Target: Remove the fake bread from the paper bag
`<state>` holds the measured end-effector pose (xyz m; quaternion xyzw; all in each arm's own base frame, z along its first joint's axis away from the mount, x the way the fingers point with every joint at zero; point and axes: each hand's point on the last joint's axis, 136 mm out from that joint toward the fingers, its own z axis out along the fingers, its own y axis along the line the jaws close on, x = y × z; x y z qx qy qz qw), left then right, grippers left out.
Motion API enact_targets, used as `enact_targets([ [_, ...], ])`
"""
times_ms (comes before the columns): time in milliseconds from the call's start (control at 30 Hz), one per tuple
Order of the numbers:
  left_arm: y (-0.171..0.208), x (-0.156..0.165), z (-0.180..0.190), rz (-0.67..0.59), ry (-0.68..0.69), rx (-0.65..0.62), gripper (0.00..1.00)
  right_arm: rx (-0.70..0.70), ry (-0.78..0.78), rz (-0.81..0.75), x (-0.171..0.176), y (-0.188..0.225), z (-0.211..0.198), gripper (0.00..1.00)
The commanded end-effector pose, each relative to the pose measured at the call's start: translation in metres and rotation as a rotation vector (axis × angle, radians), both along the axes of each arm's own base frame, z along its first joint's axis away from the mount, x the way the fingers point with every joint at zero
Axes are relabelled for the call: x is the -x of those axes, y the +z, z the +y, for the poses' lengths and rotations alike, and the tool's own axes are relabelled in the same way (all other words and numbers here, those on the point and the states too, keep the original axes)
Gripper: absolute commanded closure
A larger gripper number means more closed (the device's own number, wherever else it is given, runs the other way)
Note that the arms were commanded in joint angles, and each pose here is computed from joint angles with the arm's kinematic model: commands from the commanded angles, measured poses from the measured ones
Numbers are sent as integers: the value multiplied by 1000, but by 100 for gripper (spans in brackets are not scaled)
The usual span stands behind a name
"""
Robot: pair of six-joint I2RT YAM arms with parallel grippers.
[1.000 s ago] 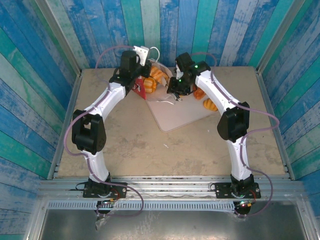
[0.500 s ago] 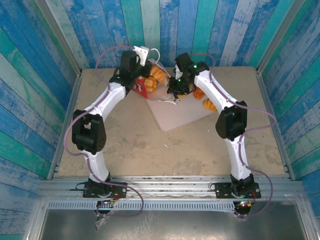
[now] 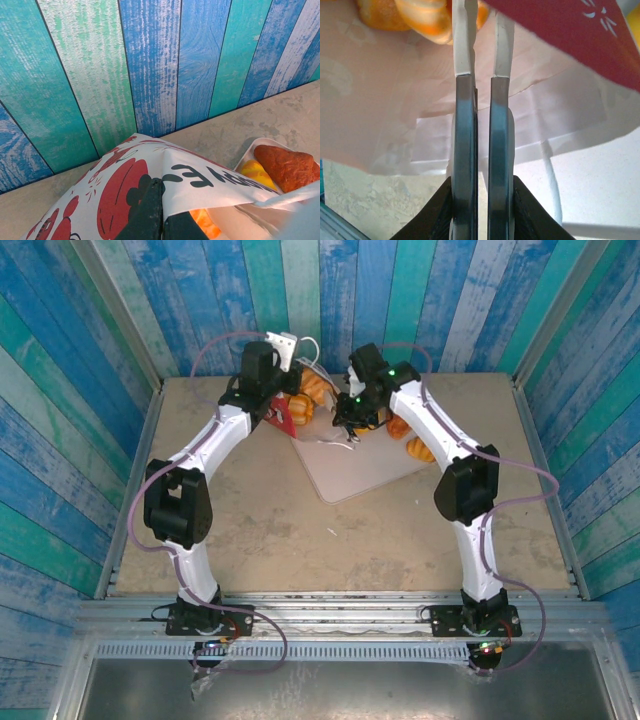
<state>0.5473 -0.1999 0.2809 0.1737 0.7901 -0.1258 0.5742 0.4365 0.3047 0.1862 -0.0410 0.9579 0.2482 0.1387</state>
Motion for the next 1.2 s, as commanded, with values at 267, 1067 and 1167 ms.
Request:
enact_targets([
  [267, -7, 1, -3, 44, 10, 19, 100, 11, 60, -93, 35, 49, -8, 99],
  [1067, -5, -6, 3, 37, 55, 17, 100, 107, 64, -53, 109, 76, -56, 99],
  [1167, -3, -6, 3, 33, 54, 18, 100, 105, 47, -45, 117, 82, -66, 99],
])
